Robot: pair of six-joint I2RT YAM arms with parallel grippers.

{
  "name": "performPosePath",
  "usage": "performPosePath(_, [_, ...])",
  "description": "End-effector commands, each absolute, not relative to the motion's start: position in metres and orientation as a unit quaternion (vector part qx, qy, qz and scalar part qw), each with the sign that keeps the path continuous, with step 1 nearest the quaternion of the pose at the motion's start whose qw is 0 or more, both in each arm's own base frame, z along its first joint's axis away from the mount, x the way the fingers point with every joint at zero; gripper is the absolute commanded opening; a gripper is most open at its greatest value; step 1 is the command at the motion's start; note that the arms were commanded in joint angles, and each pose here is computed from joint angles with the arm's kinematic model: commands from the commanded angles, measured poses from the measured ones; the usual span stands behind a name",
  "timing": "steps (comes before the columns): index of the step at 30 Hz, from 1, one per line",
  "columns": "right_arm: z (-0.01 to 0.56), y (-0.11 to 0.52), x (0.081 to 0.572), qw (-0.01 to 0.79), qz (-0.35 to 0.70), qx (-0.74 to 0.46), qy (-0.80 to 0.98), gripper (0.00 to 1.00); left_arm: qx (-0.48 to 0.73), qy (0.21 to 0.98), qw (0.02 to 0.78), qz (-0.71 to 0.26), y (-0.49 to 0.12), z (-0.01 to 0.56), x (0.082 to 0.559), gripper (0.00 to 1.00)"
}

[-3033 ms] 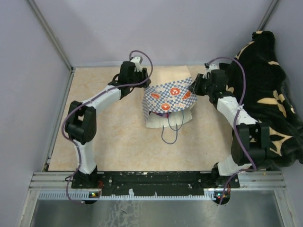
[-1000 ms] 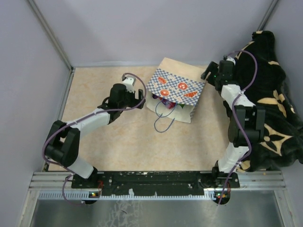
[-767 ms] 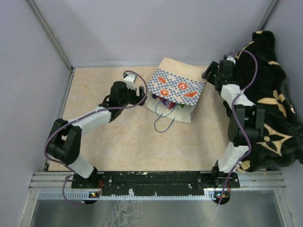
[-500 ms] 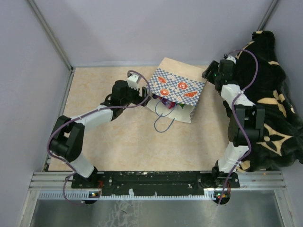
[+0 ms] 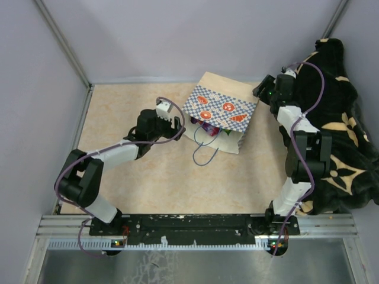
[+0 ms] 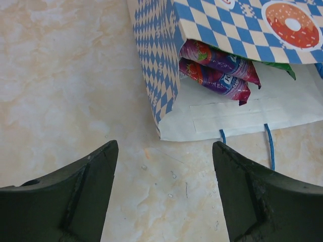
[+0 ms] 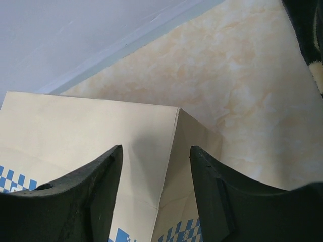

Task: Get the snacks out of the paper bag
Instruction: Adjust the paper bag at the center of the board.

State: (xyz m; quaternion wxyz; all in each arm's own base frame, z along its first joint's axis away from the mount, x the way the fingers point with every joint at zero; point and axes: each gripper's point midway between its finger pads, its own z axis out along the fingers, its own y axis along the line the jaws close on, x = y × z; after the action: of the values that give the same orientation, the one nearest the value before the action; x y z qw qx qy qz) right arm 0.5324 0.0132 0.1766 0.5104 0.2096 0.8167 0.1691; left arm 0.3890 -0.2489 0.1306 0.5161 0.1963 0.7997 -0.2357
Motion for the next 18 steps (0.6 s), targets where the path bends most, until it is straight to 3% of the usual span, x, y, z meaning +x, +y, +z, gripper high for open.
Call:
performPosePath(1, [0.201,0.013,0.539,0.541,0.183,0.204,0.795,0.54,0.192,0.781,0.550,-0.227,-0.249,0.138,0.404,0.79])
performPosePath(4, [0.201,0.013,0.537,0.541,0.184,0.200,0.796,0.36,0.199,0.774,0.556,-0.228,-0.253,0.138,0.409,0.73])
performPosePath(14, [0.199,0.002,0.536,0.540,0.193,0.212,0.791,0.20,0.206,0.778,0.559,-0.200,-0.258,0.123,0.436,0.25])
performPosePath(18, [0.203,-0.005,0.537,0.543,0.200,0.216,0.787,0.15,0.204,0.778,0.566,-0.182,-0.257,0.124,0.447,0.22])
